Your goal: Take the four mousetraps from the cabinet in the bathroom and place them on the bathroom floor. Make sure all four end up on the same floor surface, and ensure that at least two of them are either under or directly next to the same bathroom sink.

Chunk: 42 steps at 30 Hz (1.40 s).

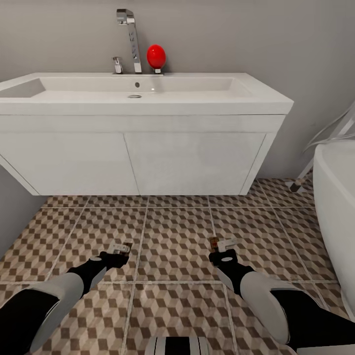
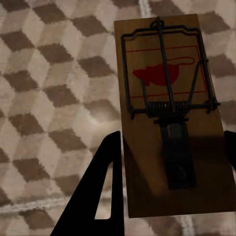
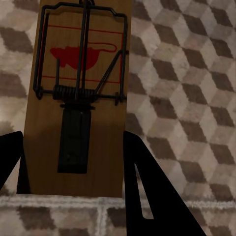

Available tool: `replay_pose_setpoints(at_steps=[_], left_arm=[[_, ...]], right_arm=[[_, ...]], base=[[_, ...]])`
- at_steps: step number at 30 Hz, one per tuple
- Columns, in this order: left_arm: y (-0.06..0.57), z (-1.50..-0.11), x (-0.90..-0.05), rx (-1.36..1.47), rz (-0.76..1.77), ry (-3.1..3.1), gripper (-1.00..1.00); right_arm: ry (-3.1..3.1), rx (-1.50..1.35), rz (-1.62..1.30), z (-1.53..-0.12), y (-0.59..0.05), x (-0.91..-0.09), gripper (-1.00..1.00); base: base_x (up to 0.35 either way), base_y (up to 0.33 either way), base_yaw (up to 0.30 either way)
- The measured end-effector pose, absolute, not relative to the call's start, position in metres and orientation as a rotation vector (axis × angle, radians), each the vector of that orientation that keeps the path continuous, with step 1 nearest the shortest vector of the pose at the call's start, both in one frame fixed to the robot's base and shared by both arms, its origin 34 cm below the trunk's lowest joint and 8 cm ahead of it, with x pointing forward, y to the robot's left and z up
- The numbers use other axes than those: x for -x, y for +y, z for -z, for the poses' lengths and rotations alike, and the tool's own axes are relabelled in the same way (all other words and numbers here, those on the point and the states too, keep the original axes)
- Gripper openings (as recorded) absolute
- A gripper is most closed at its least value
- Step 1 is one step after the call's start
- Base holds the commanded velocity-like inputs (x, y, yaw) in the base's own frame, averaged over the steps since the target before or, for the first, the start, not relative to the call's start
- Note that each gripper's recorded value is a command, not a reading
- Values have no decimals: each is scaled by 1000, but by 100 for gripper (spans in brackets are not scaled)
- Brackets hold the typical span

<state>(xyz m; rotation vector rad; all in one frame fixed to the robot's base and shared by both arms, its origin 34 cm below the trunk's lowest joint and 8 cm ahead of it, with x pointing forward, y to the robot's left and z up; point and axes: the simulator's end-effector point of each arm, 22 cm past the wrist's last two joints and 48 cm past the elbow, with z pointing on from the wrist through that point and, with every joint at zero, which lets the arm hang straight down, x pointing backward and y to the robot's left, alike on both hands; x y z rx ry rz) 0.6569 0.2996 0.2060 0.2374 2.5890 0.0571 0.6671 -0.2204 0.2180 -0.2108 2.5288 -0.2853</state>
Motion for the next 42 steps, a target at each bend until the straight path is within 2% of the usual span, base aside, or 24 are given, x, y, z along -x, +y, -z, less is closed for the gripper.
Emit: replay_pose_setpoints(at_steps=[20, 31, 42], left_arm=[[305, -206, -656, -233, -64, 2587, -100], [273, -216, -674, -153, 15, 2516, -100], [270, -217, -675, -151, 21, 2508, -100]], right_arm=[[2520, 201, 273, -212, -219, -656, -100], [2510, 196, 269, -210, -219, -653, -100], [2509, 195, 274, -210, -223, -653, -100]], base=[[0, 0, 0], [5, 0, 0], [202, 0, 0]])
